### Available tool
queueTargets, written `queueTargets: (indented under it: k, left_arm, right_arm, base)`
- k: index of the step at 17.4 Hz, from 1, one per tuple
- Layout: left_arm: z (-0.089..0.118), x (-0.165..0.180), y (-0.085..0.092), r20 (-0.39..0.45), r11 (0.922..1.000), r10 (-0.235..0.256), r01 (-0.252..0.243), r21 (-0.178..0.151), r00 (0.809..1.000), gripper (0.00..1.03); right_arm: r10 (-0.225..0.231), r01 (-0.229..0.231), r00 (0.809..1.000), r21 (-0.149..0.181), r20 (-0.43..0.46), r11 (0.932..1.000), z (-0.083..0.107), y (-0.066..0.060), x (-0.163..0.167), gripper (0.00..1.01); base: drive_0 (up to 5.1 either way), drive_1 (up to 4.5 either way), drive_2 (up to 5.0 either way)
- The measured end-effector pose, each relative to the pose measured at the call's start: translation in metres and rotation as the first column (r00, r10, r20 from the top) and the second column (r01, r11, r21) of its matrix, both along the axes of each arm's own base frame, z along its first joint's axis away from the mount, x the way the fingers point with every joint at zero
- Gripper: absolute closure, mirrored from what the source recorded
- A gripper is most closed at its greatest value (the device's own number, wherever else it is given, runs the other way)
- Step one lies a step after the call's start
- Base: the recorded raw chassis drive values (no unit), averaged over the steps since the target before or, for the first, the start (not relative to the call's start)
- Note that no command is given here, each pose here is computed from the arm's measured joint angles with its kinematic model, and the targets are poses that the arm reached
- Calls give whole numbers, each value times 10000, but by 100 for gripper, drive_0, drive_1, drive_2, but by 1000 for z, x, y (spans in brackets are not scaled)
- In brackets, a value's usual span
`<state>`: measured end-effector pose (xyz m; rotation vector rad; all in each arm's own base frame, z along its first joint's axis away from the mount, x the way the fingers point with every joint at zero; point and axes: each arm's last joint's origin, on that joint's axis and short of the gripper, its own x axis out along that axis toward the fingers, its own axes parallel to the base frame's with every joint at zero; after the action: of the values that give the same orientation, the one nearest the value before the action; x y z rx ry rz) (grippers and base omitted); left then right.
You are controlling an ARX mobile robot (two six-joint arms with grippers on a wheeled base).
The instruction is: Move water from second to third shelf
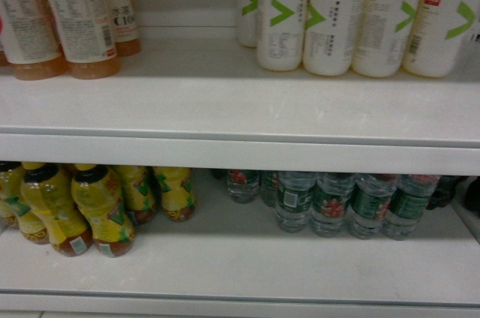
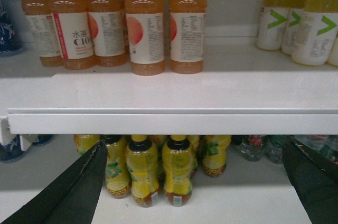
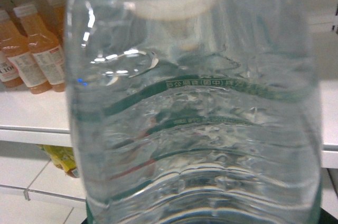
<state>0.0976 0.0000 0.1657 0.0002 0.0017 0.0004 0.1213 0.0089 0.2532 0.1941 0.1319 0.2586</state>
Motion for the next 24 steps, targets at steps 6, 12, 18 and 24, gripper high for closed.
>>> queueTargets:
  k: [6, 12, 18, 24]
  left_arm:
    - [0, 0, 0, 0, 10000, 0, 0, 0, 10000, 5]
    - [0, 0, 0, -31, 10000, 0, 0, 0, 10000, 5]
    - [0, 0, 0, -27, 10000, 0, 0, 0, 10000, 5]
    - [0, 0, 0, -4, 10000, 0, 0, 0, 10000, 5]
  right_arm:
    - [22, -22, 10000, 6, 41, 10000, 0, 0, 0, 59]
    - [26, -26, 10000, 7, 56, 10000, 1, 0, 0, 59]
    - [45, -45, 10000, 9, 60, 10000, 1, 0, 0, 59]
    - [41, -41, 10000, 9, 64, 10000, 1, 0, 0, 59]
  base:
    - [-492, 235, 235]
    - [-475, 252, 252]
    - [-485, 242, 242]
    - [-483, 244, 244]
